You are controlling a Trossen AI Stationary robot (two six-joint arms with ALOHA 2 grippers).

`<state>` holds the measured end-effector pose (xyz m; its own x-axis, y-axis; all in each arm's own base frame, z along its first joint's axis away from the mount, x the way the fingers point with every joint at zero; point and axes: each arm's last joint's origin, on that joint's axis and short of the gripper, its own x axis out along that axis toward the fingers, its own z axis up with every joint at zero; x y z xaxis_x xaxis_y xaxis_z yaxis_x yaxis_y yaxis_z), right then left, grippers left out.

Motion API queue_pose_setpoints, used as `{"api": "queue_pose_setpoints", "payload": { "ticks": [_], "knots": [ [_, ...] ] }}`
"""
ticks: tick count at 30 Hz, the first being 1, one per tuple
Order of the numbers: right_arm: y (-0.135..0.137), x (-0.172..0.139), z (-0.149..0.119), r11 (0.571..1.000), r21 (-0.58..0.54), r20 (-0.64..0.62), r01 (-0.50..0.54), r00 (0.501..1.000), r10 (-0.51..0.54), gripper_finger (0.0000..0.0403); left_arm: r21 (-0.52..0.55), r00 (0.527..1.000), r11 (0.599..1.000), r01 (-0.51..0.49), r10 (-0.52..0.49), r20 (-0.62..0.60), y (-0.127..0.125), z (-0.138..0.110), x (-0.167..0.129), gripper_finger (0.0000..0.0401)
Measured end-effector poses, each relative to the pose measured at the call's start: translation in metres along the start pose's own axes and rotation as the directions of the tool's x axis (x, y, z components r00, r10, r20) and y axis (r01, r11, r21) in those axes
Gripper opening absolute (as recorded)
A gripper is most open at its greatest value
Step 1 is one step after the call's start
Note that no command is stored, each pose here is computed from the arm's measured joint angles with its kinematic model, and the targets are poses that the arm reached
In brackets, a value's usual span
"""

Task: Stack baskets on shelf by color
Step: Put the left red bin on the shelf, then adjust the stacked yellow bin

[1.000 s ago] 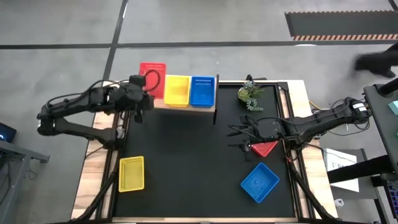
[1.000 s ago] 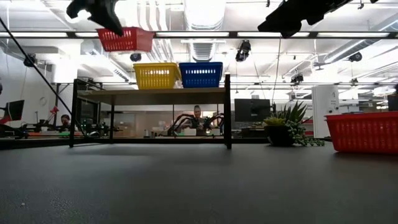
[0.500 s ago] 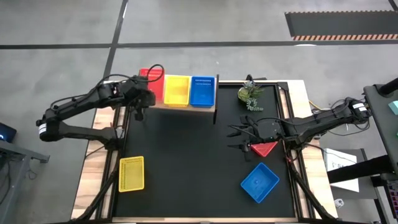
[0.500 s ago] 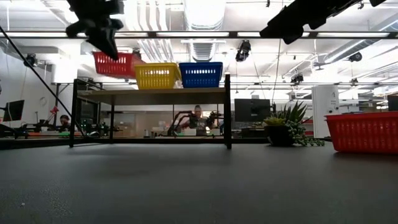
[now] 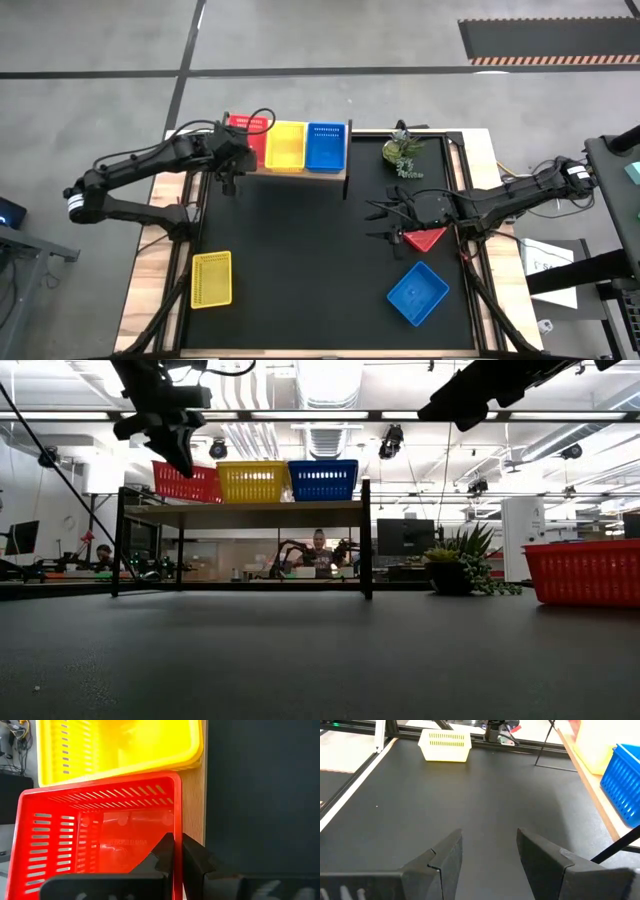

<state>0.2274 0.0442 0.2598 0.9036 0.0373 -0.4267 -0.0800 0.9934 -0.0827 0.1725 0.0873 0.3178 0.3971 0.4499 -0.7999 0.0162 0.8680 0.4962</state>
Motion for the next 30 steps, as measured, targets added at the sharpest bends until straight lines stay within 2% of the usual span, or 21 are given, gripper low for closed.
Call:
{"api": "queue_pose_setpoints", "payload": {
  "ticks": [12, 21, 30],
  "knots": [
    [0.0001, 0.0000, -0.0002, 1.000, 0.019, -0.001, -0.004, 1.000, 0.004, 0.0178, 0.001, 1.000, 1.000, 0.002, -0.002, -0.004, 0.0000, 0.0001, 0.0005, 0.0001],
    [0.0002, 0.0000, -0.0002, 1.000, 0.019, -0.001, -0.004, 1.000, 0.004, 0.0178, -0.003, 1.000, 1.000, 0.000, 0.000, -0.005, 0.0001, 0.0001, 0.0004, 0.0051],
    [0.0001, 0.0000, -0.0002, 1.000, 0.026, -0.001, -0.004, 1.000, 0.004, 0.0178, 0.004, 0.999, 0.999, -0.032, 0.032, -0.040, -0.0003, -0.0052, -0.0054, 0.0059]
  ]
}}
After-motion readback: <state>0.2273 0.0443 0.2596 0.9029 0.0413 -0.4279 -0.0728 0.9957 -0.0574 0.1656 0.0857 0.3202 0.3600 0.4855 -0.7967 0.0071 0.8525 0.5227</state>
